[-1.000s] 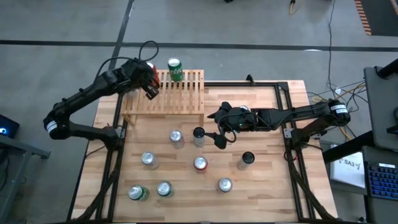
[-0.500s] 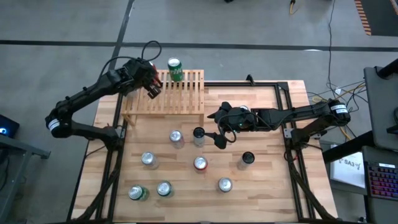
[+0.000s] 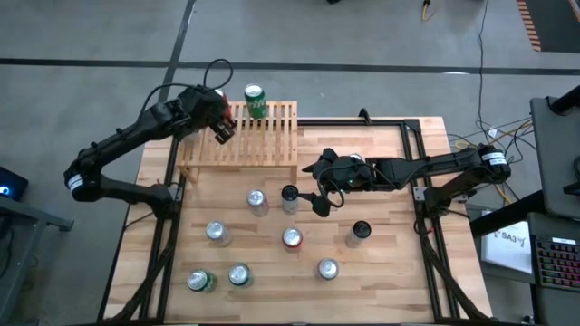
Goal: Place canned beverage on shelf
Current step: Put the bottom red/silver soda can on the shelf
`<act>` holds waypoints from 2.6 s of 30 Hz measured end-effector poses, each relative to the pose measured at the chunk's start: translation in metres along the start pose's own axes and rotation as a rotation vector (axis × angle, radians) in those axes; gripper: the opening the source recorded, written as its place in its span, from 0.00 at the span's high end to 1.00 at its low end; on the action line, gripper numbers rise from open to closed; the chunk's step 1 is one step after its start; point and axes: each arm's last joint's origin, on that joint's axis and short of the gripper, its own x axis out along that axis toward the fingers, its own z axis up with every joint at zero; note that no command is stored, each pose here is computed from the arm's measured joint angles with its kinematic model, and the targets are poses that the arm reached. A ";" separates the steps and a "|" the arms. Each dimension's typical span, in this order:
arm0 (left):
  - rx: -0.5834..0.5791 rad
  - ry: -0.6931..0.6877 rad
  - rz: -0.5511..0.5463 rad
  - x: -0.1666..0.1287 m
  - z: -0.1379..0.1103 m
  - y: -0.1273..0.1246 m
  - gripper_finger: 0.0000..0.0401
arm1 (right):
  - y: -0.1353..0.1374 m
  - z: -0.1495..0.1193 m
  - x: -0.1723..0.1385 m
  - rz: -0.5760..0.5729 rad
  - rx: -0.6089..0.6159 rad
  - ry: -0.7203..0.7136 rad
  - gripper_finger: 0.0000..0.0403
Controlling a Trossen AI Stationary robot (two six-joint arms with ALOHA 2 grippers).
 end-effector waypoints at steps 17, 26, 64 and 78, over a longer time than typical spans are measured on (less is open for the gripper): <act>-0.024 -0.445 -0.427 -0.101 -0.023 -0.065 1.00 | 0.000 -0.006 0.002 -0.002 0.005 0.010 0.10; -0.010 -0.579 -0.491 -0.124 -0.050 -0.102 1.00 | 0.000 -0.001 0.002 0.006 0.018 -0.040 0.10; -0.002 -0.645 -0.375 -0.145 -0.070 -0.107 1.00 | 0.061 -0.007 0.015 0.090 0.042 0.140 0.10; 0.050 -0.619 -0.357 -0.140 -0.068 -0.125 1.00 | 0.109 -0.020 0.014 0.133 -0.015 0.173 0.10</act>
